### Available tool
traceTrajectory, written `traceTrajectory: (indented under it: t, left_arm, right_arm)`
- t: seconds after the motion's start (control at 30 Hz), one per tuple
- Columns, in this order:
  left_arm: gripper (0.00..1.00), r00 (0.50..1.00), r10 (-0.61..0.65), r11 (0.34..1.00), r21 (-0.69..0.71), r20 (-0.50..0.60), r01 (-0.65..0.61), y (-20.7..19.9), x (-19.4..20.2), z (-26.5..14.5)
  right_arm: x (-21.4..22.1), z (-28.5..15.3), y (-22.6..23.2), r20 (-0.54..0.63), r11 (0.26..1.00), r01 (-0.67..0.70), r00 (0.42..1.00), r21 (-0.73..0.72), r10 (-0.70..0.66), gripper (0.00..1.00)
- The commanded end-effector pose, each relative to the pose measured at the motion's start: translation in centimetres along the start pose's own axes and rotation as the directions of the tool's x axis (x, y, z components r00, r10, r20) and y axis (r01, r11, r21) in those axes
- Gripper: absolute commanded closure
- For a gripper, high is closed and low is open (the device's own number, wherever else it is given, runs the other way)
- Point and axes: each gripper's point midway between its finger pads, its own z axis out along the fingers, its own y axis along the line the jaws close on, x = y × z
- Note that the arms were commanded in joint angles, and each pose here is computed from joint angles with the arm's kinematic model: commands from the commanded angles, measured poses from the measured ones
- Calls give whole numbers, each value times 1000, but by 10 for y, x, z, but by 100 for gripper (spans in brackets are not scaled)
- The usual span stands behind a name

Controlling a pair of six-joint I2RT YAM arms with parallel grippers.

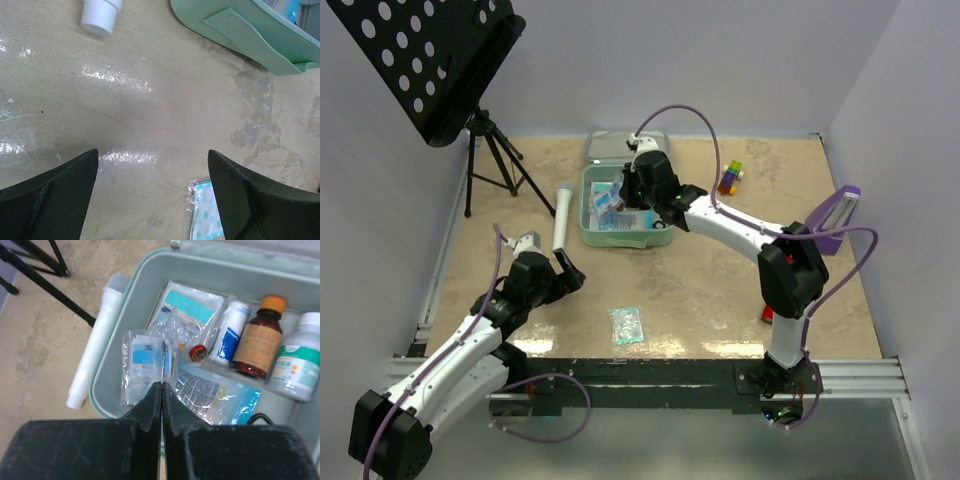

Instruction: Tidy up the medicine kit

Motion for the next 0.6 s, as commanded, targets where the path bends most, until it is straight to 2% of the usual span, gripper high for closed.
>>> traceTrajectory:
  t: [0.0, 0.23, 0.57]
  left_arm:
    - [5, 998, 0, 1000, 30, 63, -2, -13, -20, -3]
    - [5, 999, -1, 1000, 27, 49, 0, -11, -16, -1]
    - [5, 999, -8, 999, 41, 45, 6, -13, -14, 1]
  right_arm:
    - [-22, 1, 28, 65, 991, -15, 998, -135, 24, 100]
    - [6, 0, 21, 13, 990, -37, 999, -134, 39, 100]
    - [65, -26, -9, -66, 995, -64, 996, -81, 59, 100]
